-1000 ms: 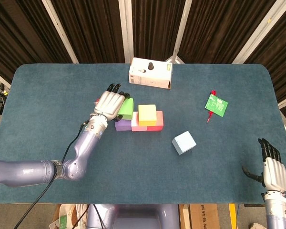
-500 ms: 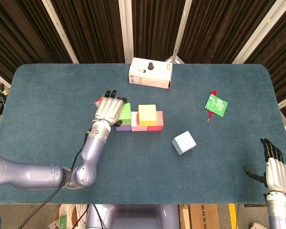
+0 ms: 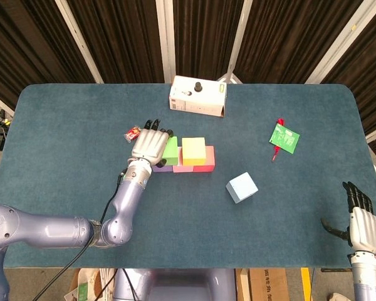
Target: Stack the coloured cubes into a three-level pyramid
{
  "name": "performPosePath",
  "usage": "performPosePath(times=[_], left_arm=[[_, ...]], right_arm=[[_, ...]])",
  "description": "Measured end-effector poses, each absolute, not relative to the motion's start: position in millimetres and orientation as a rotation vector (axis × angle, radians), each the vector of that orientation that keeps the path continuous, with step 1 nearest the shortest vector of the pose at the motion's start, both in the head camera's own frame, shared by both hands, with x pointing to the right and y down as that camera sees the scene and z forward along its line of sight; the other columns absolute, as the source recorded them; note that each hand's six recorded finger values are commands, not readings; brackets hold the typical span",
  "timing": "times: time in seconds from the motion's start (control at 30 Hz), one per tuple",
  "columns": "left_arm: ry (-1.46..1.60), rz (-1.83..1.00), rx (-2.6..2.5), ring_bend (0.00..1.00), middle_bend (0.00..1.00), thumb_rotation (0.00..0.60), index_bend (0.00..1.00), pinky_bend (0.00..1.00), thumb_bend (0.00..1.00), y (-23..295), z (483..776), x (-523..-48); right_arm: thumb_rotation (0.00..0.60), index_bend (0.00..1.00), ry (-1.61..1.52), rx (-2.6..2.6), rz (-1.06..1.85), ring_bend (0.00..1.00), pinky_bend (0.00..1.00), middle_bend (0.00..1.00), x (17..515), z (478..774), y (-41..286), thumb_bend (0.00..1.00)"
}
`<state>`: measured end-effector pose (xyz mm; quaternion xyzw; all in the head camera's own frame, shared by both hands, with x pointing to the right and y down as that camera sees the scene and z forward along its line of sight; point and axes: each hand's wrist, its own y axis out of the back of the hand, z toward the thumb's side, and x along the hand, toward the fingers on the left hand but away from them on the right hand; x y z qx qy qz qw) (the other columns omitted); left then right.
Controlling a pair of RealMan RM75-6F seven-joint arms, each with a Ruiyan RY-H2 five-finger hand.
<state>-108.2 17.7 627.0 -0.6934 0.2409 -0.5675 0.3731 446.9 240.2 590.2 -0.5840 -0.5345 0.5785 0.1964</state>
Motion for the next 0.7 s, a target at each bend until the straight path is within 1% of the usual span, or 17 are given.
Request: performPosePath(times=[0.33,0.7], left_arm=[[0.601,-1.434,-1.783,0.00,0.29,0.600,0.28,0.00,0.35,22.3,632.9,-100.1],[0.607,-1.440,-1.768,0.00,0.29,0.600,0.28,0.00,0.35,21.9,634.1,-96.4]], right_arm=[[0.600,0.03,-1.463,-1.631,1.602,0.00,0.00,0.06,445.9,588.3,239.3,0.25],[0.600,0.03,-1.251,-1.559,1.531,0.00,0.00,0.06,438.2,580.9,236.2,0.25]])
